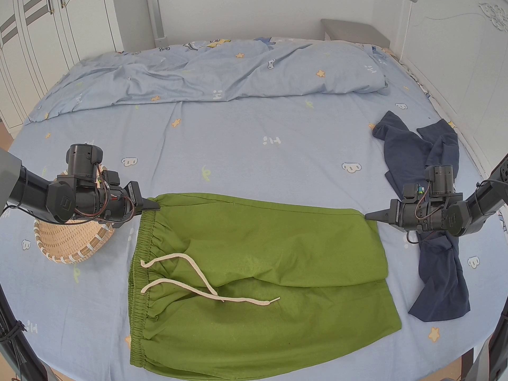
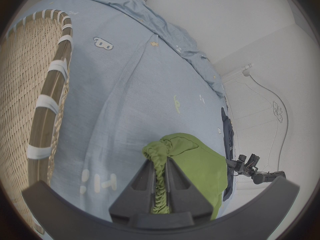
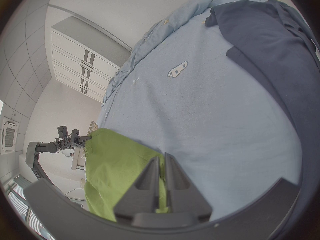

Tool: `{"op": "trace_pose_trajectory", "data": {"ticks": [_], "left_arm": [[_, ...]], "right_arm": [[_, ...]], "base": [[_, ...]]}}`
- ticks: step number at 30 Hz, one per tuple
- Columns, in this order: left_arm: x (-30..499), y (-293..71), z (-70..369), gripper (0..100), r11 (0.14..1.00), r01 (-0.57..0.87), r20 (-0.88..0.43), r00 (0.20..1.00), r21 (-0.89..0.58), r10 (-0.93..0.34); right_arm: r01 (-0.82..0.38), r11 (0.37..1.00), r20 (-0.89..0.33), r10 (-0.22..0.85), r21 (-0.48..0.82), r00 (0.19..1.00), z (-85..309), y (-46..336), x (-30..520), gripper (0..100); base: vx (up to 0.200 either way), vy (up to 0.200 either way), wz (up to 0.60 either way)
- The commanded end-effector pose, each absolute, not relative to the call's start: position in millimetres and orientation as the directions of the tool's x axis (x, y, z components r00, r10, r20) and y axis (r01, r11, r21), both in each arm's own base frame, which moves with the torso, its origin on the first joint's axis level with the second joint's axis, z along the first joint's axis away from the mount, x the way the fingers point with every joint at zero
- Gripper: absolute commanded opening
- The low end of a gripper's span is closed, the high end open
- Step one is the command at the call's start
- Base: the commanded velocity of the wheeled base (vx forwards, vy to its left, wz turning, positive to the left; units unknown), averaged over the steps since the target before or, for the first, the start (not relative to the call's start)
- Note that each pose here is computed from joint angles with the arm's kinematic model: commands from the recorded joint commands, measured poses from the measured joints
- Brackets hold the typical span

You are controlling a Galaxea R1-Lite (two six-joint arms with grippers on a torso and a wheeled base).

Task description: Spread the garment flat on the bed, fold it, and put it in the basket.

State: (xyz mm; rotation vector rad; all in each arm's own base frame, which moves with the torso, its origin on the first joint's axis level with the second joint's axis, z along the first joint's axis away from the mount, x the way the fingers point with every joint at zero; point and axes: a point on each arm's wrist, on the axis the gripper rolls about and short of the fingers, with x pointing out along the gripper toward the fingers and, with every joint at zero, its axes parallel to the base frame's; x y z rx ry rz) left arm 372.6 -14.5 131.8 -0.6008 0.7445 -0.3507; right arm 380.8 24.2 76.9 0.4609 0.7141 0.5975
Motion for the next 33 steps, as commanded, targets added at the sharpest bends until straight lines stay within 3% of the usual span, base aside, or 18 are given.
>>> {"op": "trace_pose_trajectory", "data": {"ticks": [1,11,19,33], "left_arm": [[373.0,-14.5,131.8,0,0.778,0.088,-0.525,0.690,-0.622,-0.498],[372.7,-11.6,132.1,0,0.780,0.085,-0.524,0.695,-0.621,-0.493],[372.6,-11.0,132.7,0,0.783,0.088,-0.522,0.699,-0.616,-0.489],[365.4,-7.6,153.1,0,0.785,0.115,-0.481,0.733,-0.609,-0.481]], "right_arm": [[-0.344,0.740,-0.467,0.646,0.578,0.604,76.0,23.6,381.3,0],[-0.353,0.744,-0.453,0.641,0.568,0.620,83.9,22.2,376.0,0],[-0.433,0.736,-0.350,0.647,0.521,0.678,148.1,27.9,362.7,0],[-0.546,0.700,-0.251,0.693,0.461,0.676,240.9,46.2,303.1,0]], "base": [[0.000,0.000,0.00],[0.000,0.000,0.00],[0.000,0.000,0.00],[0.000,0.000,0.00]]}}
